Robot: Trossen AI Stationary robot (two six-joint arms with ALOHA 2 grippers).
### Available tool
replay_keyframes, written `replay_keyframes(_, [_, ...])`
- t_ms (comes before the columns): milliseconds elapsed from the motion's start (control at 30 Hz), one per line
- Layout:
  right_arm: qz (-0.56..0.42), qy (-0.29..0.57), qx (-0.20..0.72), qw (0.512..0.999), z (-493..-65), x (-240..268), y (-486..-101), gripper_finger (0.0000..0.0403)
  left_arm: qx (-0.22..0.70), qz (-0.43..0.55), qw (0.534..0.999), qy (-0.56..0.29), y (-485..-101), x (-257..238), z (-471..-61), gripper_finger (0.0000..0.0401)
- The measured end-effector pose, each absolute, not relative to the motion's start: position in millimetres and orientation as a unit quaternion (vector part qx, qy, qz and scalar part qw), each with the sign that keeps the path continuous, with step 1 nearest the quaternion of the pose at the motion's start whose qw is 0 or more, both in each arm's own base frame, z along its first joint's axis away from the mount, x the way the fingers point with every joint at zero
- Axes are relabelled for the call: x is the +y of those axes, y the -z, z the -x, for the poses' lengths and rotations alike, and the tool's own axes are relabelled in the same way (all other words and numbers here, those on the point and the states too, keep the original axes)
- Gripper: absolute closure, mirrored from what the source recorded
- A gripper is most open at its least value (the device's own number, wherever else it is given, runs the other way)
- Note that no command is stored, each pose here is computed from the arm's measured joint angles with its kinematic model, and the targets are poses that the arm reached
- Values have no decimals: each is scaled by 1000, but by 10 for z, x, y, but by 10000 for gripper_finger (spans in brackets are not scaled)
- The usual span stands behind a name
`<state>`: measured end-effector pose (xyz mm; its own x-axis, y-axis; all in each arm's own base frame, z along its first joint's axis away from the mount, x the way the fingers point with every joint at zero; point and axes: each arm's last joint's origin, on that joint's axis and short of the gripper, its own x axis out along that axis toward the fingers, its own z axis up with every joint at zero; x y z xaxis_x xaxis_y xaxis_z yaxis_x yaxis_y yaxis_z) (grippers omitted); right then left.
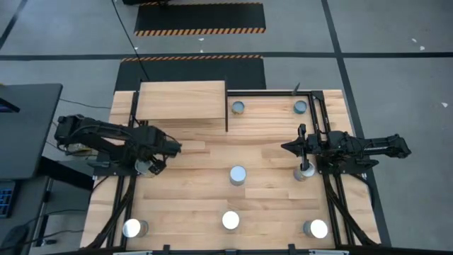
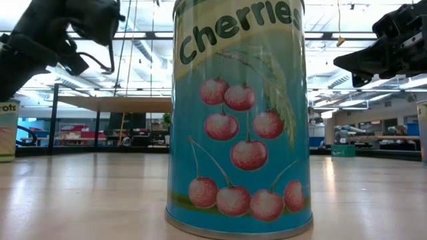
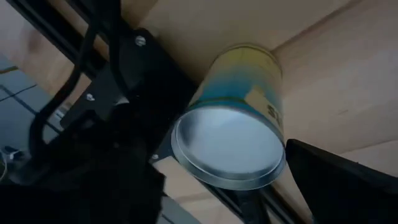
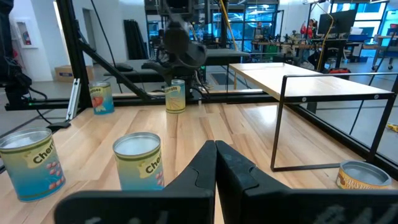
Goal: Pick and place cans onto a shelf
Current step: Put the canned carrot on the shelf
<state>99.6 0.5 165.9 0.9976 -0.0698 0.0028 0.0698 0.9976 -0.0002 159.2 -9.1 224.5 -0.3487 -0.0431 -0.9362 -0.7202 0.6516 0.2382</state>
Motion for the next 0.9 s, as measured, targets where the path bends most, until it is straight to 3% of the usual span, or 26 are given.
replay_keyframes(400, [0, 35, -2, 999, -996, 5, -1660, 393, 767, 310, 478, -294, -2111, 47, -1577, 10])
replay_keyframes(500, [0, 35, -2, 999, -996, 5, -1661, 393, 755, 319, 493, -290, -2114, 66, -1613, 11])
replay_keyframes(900, [0, 34, -6, 999, -996, 6, -1668, 393, 755, 340, 478, -294, -2003, -13, -1658, 12])
